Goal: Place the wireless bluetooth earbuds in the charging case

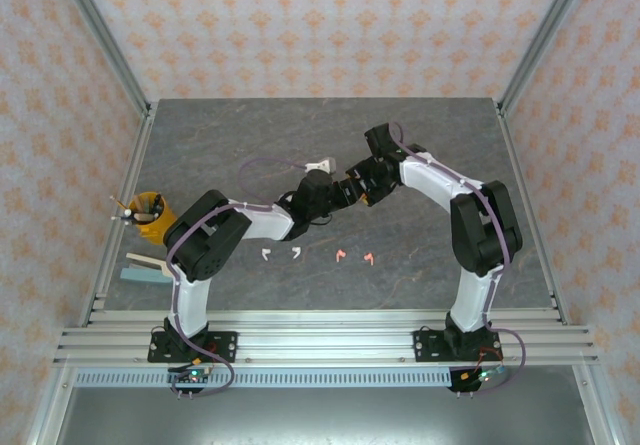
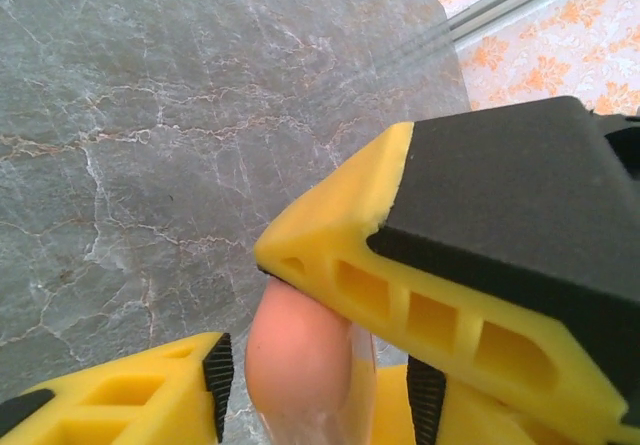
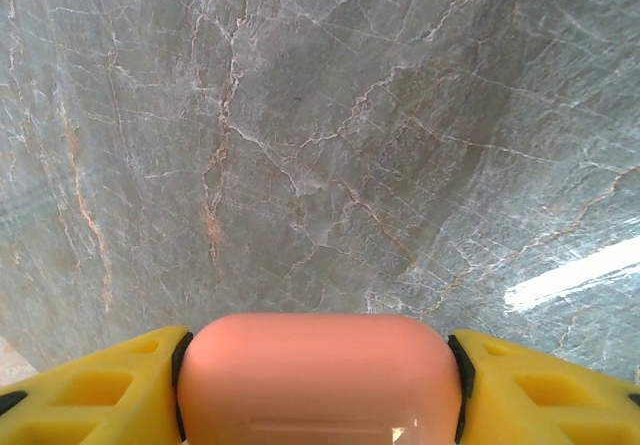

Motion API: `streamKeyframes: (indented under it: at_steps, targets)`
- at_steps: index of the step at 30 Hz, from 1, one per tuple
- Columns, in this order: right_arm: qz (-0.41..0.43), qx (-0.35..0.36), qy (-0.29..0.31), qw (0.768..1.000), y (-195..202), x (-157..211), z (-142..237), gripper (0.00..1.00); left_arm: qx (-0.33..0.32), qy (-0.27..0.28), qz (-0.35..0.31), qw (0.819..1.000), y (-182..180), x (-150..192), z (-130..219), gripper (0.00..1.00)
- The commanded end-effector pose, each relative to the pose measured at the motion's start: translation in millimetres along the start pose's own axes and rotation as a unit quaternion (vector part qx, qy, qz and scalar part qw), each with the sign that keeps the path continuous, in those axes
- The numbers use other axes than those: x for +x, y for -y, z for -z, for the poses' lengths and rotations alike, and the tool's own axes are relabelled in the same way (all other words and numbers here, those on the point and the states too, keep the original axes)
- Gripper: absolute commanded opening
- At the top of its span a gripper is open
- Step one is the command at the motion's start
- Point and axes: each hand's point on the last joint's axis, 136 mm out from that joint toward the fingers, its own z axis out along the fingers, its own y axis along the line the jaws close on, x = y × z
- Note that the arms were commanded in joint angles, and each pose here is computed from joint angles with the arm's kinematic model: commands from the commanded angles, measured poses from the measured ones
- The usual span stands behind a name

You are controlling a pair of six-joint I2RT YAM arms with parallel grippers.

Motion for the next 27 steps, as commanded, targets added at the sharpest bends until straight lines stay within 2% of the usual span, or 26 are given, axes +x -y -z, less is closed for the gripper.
streamKeyframes:
  at_steps: [1, 9, 12, 16, 19, 23, 27]
  targets:
    - [-0.005, -0.018, 0.004, 1.0, -6, 0, 13, 0.6, 0.017, 0.011, -0.004, 1.0, 11, -5, -5, 0.45]
    - [-0.006, -0.022, 0.0, 1.0, -7, 1, 11, 0.6, 0.019, 0.011, 0.0, 1.0, 11, -5, -9, 0.29]
    - [-0.007, -0.028, -0.001, 1.0, -10, 2, 12, 0.61, 0.019, 0.01, 0.004, 1.0, 9, -4, -10, 0.18]
    - [-0.011, -0.05, 0.003, 0.999, -24, -7, 22, 0.75, 0.019, 0.004, 0.007, 1.0, 10, -2, -8, 0.02]
    - [-0.016, -0.078, 0.021, 0.997, -32, -26, 42, 0.81, 0.017, -0.005, 0.0, 1.0, 13, -1, -2, 0.0]
    - [0.001, -0.109, 0.052, 0.993, -24, -51, 75, 0.83, 0.02, -0.018, -0.025, 0.999, 25, -8, 17, 0.0]
    - [0.089, -0.163, 0.074, 0.98, -11, -56, 103, 0.84, 0.055, -0.048, -0.064, 0.995, 45, -28, 48, 0.0]
